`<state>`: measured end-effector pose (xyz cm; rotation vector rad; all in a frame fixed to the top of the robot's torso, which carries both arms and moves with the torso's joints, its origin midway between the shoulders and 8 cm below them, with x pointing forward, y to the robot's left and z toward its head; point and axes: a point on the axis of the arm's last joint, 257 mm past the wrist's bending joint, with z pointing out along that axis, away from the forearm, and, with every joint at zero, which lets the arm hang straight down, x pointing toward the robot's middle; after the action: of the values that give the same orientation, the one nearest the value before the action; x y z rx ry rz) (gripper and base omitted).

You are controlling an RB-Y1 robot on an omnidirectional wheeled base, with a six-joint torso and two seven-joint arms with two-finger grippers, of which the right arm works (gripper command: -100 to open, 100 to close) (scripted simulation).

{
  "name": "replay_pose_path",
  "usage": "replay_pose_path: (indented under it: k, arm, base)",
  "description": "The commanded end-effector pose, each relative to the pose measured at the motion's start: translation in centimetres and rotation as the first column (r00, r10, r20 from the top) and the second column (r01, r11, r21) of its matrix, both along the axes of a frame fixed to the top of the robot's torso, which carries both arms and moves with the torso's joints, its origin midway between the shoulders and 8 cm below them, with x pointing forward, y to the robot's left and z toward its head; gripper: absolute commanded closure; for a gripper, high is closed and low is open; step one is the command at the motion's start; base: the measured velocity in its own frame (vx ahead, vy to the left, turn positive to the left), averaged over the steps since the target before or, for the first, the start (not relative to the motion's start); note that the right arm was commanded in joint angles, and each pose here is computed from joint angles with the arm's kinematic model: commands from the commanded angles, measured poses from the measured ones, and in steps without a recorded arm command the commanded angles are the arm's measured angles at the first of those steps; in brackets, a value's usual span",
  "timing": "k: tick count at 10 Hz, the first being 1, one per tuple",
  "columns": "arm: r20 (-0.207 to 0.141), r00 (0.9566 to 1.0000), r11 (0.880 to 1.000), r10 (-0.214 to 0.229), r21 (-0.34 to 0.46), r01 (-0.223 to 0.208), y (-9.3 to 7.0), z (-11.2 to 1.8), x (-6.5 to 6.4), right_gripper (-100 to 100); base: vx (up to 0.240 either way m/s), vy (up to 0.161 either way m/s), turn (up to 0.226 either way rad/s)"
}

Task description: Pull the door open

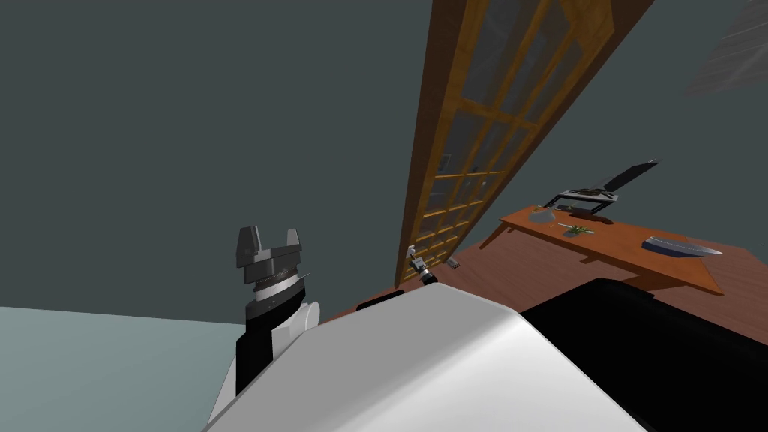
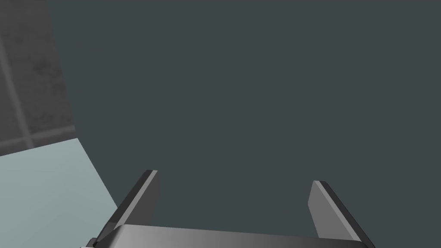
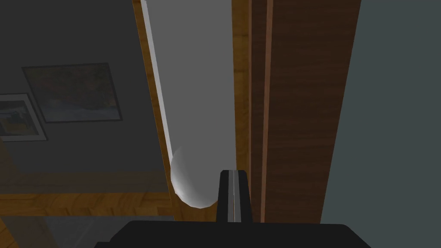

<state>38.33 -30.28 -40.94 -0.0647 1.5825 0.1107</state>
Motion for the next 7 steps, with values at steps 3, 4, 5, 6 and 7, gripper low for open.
replay_pose_path:
  k: [3, 4, 5, 6, 7]
  arm:
    - [0.008, 1.0, 1.0, -0.005, -0.014, 0.005, -1.8, 0.4, -0.6, -100]
    - [0.009, 0.9999, 1.0, -0.005, -0.017, 0.005, -2.1, 0.5, -0.7, -100]
    - [0.011, 0.9999, 1.0, -0.006, -0.021, 0.007, -2.7, 0.7, -0.8, -100]
    - [0.013, 0.9999, 1.0, -0.007, -0.025, 0.007, -3.2, 0.8, -1.0, -100]
    - [0.015, 0.9999, 1.0, -0.008, -0.029, 0.008, -3.6, 0.9, -1.1, -100]
  base:
    - [-0.159, 0.048, 0.028]
    - [-0.193, 0.001, 0.005]
    - [-0.18, -0.032, -0.001]
    - [-0.201, -0.048, -0.003]
    - [-0.204, -0.07, -0.009]
